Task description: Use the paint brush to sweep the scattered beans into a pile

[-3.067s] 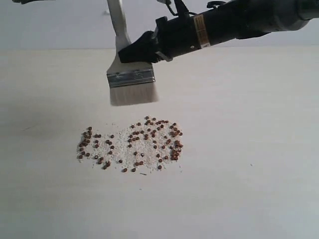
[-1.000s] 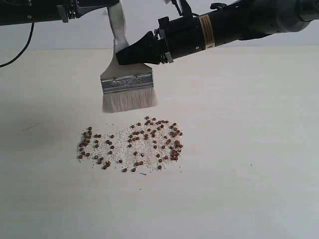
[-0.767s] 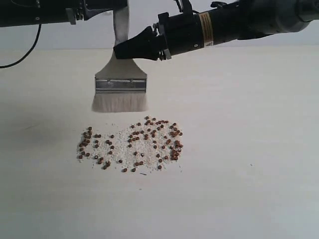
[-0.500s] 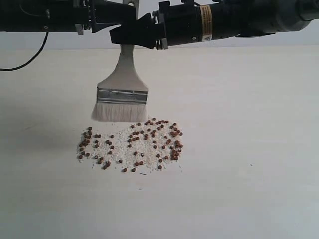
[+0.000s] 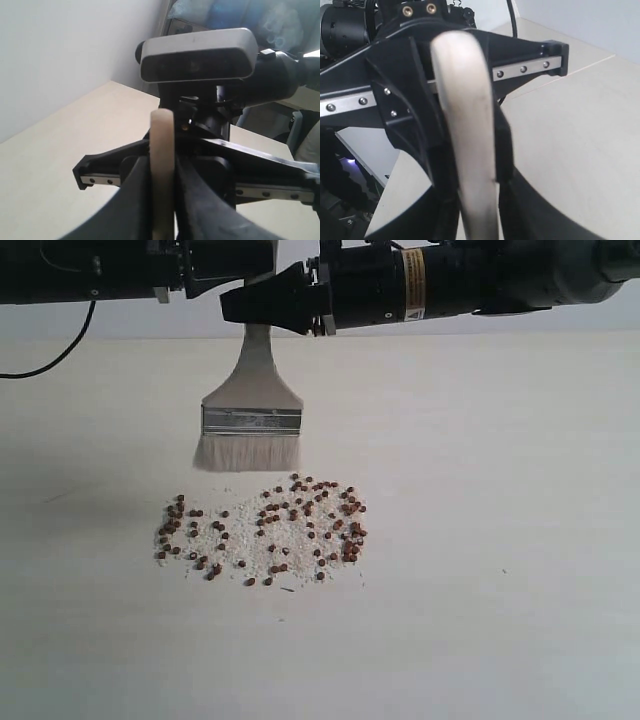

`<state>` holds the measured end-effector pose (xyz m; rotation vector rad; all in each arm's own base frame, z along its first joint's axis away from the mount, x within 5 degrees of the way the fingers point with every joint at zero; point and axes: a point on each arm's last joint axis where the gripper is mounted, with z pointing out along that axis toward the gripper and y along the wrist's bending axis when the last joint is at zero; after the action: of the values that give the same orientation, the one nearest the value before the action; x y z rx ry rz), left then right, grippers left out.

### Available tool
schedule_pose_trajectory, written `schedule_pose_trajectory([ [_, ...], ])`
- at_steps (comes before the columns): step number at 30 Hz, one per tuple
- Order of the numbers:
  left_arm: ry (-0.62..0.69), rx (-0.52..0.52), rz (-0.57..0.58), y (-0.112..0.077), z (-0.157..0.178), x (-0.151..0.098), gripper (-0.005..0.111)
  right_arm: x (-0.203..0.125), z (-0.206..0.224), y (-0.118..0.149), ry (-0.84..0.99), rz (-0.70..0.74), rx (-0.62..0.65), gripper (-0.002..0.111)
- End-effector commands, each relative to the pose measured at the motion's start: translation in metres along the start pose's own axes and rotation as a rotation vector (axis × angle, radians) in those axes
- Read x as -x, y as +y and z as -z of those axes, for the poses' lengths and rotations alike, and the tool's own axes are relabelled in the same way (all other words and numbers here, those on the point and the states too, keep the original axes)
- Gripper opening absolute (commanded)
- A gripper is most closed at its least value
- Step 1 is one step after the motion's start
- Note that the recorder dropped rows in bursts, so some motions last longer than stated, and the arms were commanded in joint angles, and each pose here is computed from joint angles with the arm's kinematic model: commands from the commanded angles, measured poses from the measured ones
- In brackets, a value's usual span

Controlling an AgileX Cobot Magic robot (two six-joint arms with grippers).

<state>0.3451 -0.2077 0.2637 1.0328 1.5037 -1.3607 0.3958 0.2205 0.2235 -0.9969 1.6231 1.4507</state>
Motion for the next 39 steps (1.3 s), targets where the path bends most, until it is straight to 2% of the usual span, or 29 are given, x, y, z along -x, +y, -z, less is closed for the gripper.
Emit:
schedule_pose_trajectory([
  [1, -0.025, -0.013, -0.002, -0.003, -0.001, 0.003, 0.0, 0.004, 0.002, -0.001, -0.018, 0.041, -0.01, 0.026],
  [6, -0.025, -0.013, 0.019, -0.003, -0.001, 0.003, 0.0, 0.003, 0.002, 0.0, 0.001, 0.172, -0.008, 0.026],
  [10, -0.025, -0.014, 0.028, -0.003, -0.001, 0.003, 0.0, 0.001, 0.002, 0.0, 0.015, 0.206, -0.006, 0.025],
  [11, -0.025, -0.014, 0.028, -0.003, -0.001, 0.003, 0.0, 0.001, 0.002, 0.0, 0.015, 0.206, -0.006, 0.022],
  [13, -0.025, -0.014, 0.028, -0.003, -0.001, 0.003, 0.0, 0.001, 0.002, 0.0, 0.02, 0.21, -0.005, 0.0],
  [16, -0.025, -0.013, 0.002, -0.003, -0.001, 0.003, 0.003, 0.001, 0.002, 0.0, 0.015, 0.208, -0.006, 0.0],
  [18, -0.025, -0.013, -0.015, -0.003, -0.001, 0.003, 0.019, 0.002, 0.002, 0.0, 0.005, 0.202, -0.007, 0.0],
  [19, -0.02, 0.009, -0.03, -0.001, -0.001, 0.002, 0.037, 0.003, 0.002, 0.0, -0.007, 0.198, -0.009, 0.0],
  [22, -0.014, 0.03, -0.096, 0.001, -0.001, 0.002, 0.082, 0.004, 0.002, -0.003, -0.011, 0.195, -0.037, 0.0],
  [24, -0.009, 0.046, -0.102, 0.003, -0.001, 0.002, 0.1, 0.004, 0.002, -0.008, 0.001, 0.207, -0.098, 0.0],
  [25, -0.003, 0.066, -0.102, 0.005, -0.001, 0.001, 0.105, 0.004, 0.003, -0.012, 0.009, 0.226, -0.137, 0.0],
  [27, 0.021, 0.155, -0.106, 0.013, 0.001, 0.0, 0.103, 0.004, 0.005, -0.022, 0.032, 0.242, -0.253, 0.0],
  [28, 0.038, 0.225, -0.119, 0.02, 0.005, 0.0, 0.099, 0.006, 0.009, -0.029, 0.05, 0.253, -0.361, 0.0],
  [29, 0.052, 0.281, -0.135, 0.026, 0.011, -0.001, 0.092, 0.008, 0.014, -0.038, 0.074, 0.269, -0.492, 0.0],
  [32, 0.06, 0.346, -0.136, 0.035, 0.021, -0.001, 0.072, 0.011, 0.024, -0.048, 0.13, 0.333, -0.668, 0.0],
  [33, 0.058, 0.355, -0.135, 0.037, 0.024, 0.0, 0.066, 0.013, 0.026, -0.049, 0.15, 0.369, -0.691, 0.0],
  [36, 0.046, 0.378, -0.1, 0.042, 0.033, 0.001, 0.038, 0.021, 0.029, -0.042, 0.195, 0.485, -0.699, 0.0],
  [38, 0.036, 0.394, -0.082, 0.044, 0.04, 0.003, 0.01, 0.029, 0.031, -0.036, 0.181, 0.502, -0.702, 0.0],
  [39, 0.032, 0.404, -0.081, 0.045, 0.044, 0.004, 0.001, 0.033, 0.032, -0.033, 0.174, 0.507, -0.705, 0.0],
])
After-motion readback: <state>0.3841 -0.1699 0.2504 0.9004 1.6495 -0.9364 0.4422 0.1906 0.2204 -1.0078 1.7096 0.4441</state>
